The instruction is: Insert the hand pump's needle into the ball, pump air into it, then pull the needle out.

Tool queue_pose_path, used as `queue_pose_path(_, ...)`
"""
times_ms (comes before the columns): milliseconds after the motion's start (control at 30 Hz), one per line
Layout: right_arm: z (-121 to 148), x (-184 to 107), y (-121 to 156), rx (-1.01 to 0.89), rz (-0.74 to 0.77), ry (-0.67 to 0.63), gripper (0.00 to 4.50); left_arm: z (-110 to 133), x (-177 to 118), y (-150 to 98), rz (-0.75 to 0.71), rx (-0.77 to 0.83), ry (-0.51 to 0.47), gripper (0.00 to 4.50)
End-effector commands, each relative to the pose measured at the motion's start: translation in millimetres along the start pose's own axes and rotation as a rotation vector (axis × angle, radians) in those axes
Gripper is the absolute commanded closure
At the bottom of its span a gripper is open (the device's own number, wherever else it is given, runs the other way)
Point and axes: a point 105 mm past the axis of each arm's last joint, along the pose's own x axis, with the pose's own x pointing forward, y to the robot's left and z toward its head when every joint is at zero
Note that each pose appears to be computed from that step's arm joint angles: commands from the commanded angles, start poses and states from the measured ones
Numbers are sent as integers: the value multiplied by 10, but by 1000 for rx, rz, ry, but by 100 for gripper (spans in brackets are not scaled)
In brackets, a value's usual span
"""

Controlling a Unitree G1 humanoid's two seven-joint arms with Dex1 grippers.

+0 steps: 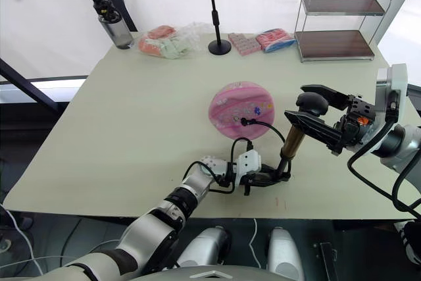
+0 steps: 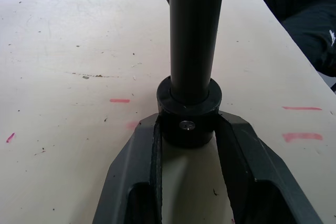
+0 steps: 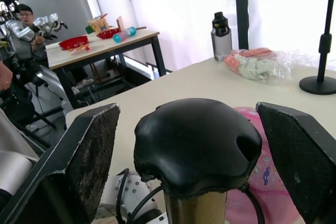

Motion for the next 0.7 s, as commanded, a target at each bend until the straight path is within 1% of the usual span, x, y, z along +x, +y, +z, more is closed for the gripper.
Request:
queue_pose_path(33,66,13,53,-38,16,-4,165,-251,7,-158,-39,-73,75,341)
queue_pose_path(67,61,16,56,-37,19,-3,215,-252,7,-157,-39,-72,75,341)
queue_pose_path(100,58,18,57,-36,20,-3,249,-252,7,-156,-39,-72,75,341)
queue_pose_path(433,30,31,53,-45,21,6,250,-262,4,-160,-37,-72,78,341)
queue_pose_path(600,-102,44,55,-62,26,45,250,-256,9,-159,-37,-70,76,341)
queue_pose_path(700,-237,49,50,-80,30,90,250,-253,11,-155,-35,-70,76,341)
